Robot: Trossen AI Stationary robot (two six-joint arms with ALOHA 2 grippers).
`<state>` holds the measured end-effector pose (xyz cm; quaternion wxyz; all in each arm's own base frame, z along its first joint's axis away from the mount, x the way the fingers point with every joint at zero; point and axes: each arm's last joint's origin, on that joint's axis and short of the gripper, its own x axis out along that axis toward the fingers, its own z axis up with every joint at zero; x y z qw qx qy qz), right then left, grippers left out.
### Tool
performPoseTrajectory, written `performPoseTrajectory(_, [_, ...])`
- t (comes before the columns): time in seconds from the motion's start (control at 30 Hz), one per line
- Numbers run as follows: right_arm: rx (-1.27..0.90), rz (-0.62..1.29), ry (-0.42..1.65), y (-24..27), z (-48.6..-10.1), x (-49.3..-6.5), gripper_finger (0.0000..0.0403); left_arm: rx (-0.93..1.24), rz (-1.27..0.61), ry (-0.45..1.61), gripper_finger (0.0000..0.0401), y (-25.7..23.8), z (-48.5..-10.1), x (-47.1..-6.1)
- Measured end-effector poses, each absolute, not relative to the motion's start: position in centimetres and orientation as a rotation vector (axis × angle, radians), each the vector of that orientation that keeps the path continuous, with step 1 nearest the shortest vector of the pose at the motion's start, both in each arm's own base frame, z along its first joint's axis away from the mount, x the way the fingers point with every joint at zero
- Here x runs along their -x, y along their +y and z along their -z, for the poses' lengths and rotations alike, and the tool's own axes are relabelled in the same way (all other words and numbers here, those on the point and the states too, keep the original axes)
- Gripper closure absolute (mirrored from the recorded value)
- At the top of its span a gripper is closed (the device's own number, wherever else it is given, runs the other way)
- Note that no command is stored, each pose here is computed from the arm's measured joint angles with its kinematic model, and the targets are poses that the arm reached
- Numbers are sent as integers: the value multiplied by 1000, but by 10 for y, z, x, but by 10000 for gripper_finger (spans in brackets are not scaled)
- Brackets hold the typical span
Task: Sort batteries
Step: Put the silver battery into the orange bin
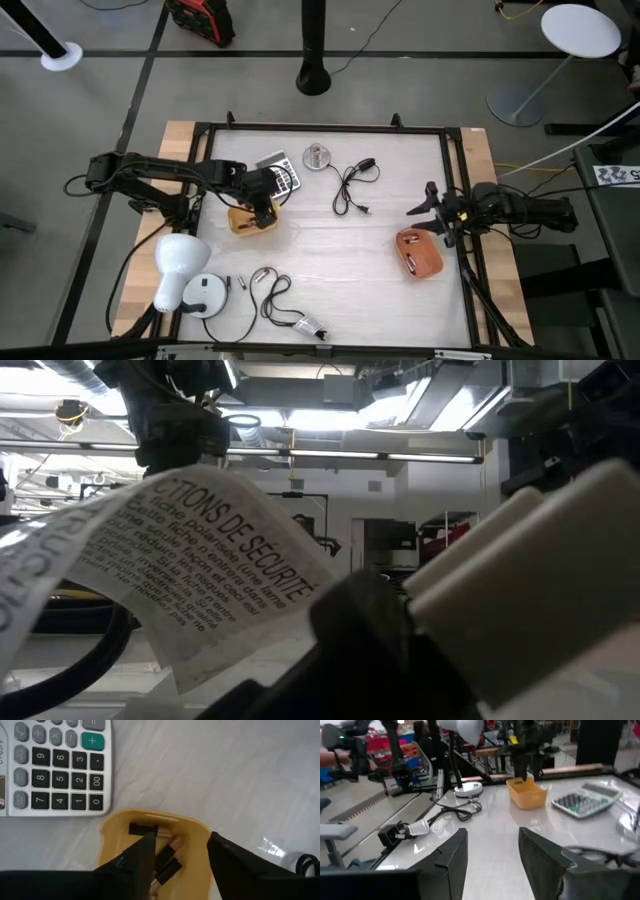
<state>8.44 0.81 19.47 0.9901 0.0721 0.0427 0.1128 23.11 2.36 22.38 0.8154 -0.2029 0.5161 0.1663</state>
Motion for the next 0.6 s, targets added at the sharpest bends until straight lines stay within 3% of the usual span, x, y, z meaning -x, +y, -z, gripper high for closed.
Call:
performPoseTrajectory(0.37, [-113,-229,162,8,-188,-83,233,432,-209,926,241,20,-271,-251])
performPoseTrajectory(0.6, [-115,-142,210,6,-183,-83,233,323,-20,757,246,-13,-277,-274])
